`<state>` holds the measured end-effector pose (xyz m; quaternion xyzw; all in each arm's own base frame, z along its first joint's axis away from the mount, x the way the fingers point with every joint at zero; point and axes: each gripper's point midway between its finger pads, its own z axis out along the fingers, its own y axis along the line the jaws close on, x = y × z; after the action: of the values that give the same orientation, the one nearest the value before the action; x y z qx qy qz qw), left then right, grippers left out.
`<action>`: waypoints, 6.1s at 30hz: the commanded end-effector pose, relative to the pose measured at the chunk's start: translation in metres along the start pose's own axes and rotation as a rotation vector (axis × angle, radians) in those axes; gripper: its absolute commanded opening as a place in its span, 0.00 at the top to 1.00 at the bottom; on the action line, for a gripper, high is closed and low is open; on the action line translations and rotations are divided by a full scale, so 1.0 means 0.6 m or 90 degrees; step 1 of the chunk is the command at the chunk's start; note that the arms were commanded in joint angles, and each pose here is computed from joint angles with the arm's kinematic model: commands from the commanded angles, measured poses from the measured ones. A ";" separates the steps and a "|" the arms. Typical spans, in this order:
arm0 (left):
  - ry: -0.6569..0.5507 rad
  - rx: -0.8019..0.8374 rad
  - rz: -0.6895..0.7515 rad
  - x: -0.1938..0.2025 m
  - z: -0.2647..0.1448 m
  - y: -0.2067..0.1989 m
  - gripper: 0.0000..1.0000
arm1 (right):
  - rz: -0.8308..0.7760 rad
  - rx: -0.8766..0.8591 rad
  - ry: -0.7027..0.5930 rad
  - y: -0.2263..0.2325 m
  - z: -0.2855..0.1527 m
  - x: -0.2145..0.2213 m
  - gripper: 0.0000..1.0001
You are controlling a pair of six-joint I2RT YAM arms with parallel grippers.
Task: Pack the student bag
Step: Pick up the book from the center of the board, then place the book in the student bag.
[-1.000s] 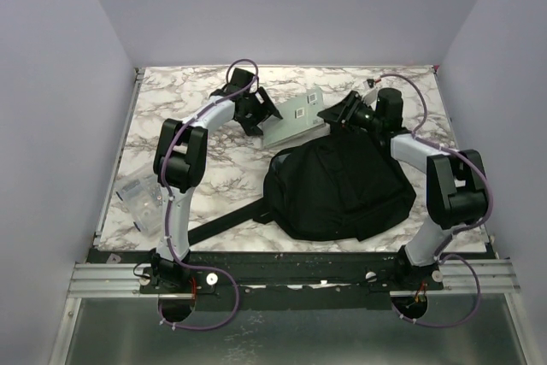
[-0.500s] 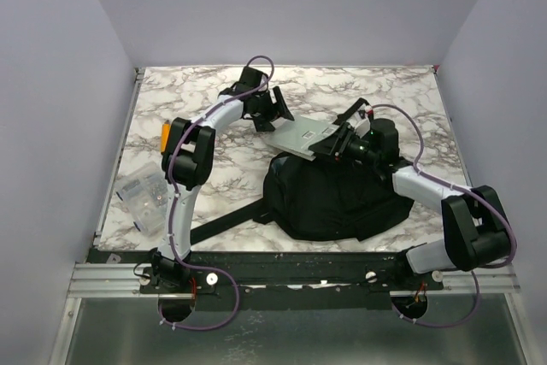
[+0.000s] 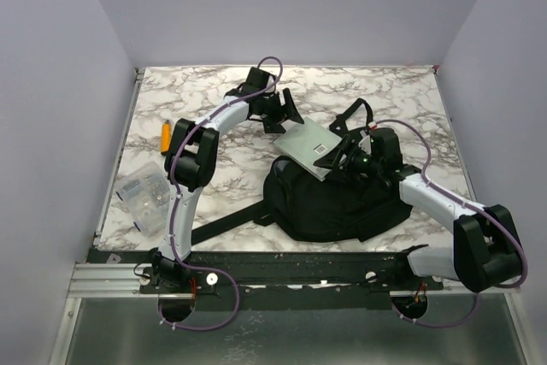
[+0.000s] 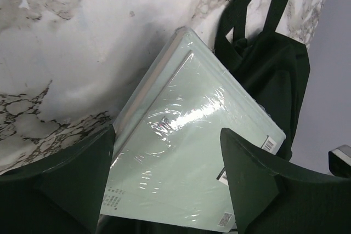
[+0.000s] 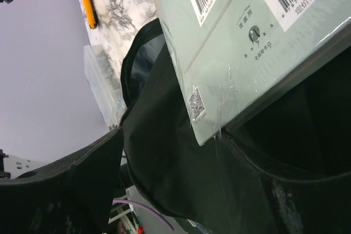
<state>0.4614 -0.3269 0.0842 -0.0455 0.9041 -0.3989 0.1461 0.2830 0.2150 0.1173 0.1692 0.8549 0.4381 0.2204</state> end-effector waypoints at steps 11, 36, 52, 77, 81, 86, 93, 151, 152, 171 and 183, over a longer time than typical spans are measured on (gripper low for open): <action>0.115 0.083 -0.010 0.073 -0.007 -0.077 0.21 | -0.006 0.140 -0.073 -0.057 -0.052 -0.007 0.18; 0.112 0.072 0.008 0.072 -0.011 -0.068 0.20 | 0.056 0.096 -0.112 -0.052 -0.043 -0.020 0.23; 0.091 0.077 0.047 0.075 -0.051 -0.088 0.18 | 0.133 0.010 -0.235 -0.051 -0.020 -0.073 0.86; -0.205 0.143 0.251 0.102 -0.458 -0.180 0.12 | -0.264 -0.381 -0.061 0.360 -0.255 -0.021 1.00; -0.143 0.306 0.235 0.135 -0.477 -0.218 0.12 | -0.281 -0.439 -0.008 0.382 -0.276 0.004 1.00; -0.063 0.472 0.236 0.179 -0.510 -0.263 0.15 | -0.299 -0.462 0.010 0.384 -0.285 0.017 1.00; -0.039 0.551 0.247 0.215 -0.546 -0.285 0.29 | -0.318 -0.484 0.028 0.382 -0.285 0.026 1.00; -0.385 -0.063 0.146 0.163 -0.549 -0.009 1.00 | -0.558 0.344 -0.003 0.065 0.022 0.184 0.33; -0.384 -0.062 0.148 0.164 -0.549 -0.009 1.00 | -0.572 0.363 -0.005 0.061 0.025 0.185 0.36; -0.306 0.033 0.161 0.225 -0.535 -0.050 1.00 | -0.574 0.371 -0.081 0.091 -0.028 0.097 0.99; -0.199 0.169 0.115 0.308 -0.486 -0.112 1.00 | -0.437 0.150 -0.093 0.134 -0.086 -0.020 1.00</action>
<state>0.2033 -0.1711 0.2529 -0.0278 0.8548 -0.4003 0.3291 0.2774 0.1941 0.1964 -0.0289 0.9081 0.1437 0.3923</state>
